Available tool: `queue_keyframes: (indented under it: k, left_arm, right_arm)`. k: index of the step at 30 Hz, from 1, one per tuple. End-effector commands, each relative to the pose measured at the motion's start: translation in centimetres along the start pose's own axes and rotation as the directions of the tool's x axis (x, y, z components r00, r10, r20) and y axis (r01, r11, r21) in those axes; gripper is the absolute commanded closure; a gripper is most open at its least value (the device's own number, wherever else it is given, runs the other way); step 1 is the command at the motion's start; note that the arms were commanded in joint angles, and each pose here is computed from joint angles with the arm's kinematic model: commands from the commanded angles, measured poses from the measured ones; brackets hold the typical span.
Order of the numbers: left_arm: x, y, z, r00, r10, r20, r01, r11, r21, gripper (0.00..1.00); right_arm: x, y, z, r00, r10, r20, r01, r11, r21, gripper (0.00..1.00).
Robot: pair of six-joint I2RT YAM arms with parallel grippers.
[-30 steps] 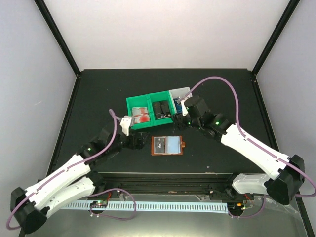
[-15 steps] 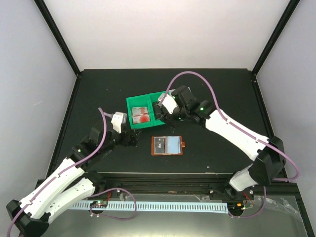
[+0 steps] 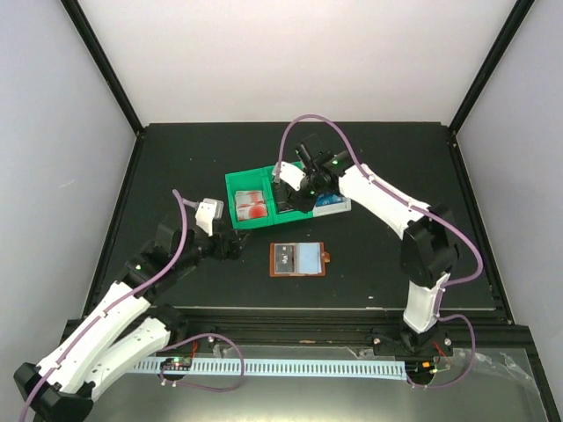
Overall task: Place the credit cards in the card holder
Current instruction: Pick up the credit card from the storage box.
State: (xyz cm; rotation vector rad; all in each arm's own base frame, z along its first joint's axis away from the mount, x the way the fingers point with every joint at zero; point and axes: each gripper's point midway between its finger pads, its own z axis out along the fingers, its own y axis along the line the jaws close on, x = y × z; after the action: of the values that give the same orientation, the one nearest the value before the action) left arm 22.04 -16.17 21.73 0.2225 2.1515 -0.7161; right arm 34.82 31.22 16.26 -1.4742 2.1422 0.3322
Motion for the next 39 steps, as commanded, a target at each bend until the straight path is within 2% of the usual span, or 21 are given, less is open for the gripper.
queue_keyframes:
  k: [1,5,8,14,23,27,32,39]
  left_arm:
    - [0.0,-0.2,-0.3,1.000,-0.010,-0.008,0.010,1.000,0.019,0.01]
    - [0.3,-0.1,-0.2,1.000,-0.007,-0.024,0.008,1.000,0.021,0.01]
    - [0.4,-0.2,0.0,1.000,-0.009,-0.028,0.010,1.000,0.029,0.01]
    - [0.3,-0.1,0.4,0.999,-0.012,-0.035,0.014,0.999,0.035,0.01]
    - [0.4,1.0,0.5,0.999,-0.042,-0.025,0.043,0.999,0.014,0.01]
    - [0.7,1.2,0.9,0.998,-0.054,-0.042,0.055,0.998,0.021,0.01]
    - [0.8,1.4,1.1,0.997,-0.063,-0.050,0.064,0.998,0.023,0.01]
    - [1.2,1.8,1.5,0.995,-0.074,-0.061,0.075,0.997,0.019,0.01]
  right_arm:
    - [0.1,1.3,-0.2,0.996,-0.087,-0.029,0.083,0.992,-0.098,0.44]
    - [1.0,1.1,1.4,0.988,-0.135,-0.070,0.126,0.985,-0.119,0.44]
    - [0.9,0.7,2.8,0.976,-0.214,-0.038,0.209,0.973,-0.102,0.45]
    - [-0.6,-0.1,4.6,0.956,-0.291,0.022,0.292,0.948,-0.127,0.46]
    - [1.4,-0.8,8.6,0.946,-0.324,-0.020,0.312,0.923,-0.224,0.46]
    - [2.5,-0.6,9.2,0.943,-0.330,-0.032,0.311,0.915,-0.257,0.46]
    - [4.9,-0.3,10.0,0.937,-0.333,-0.106,0.290,0.911,-0.294,0.47]
    - [5.8,0.4,9.8,0.933,-0.340,-0.120,0.288,0.903,-0.320,0.54]
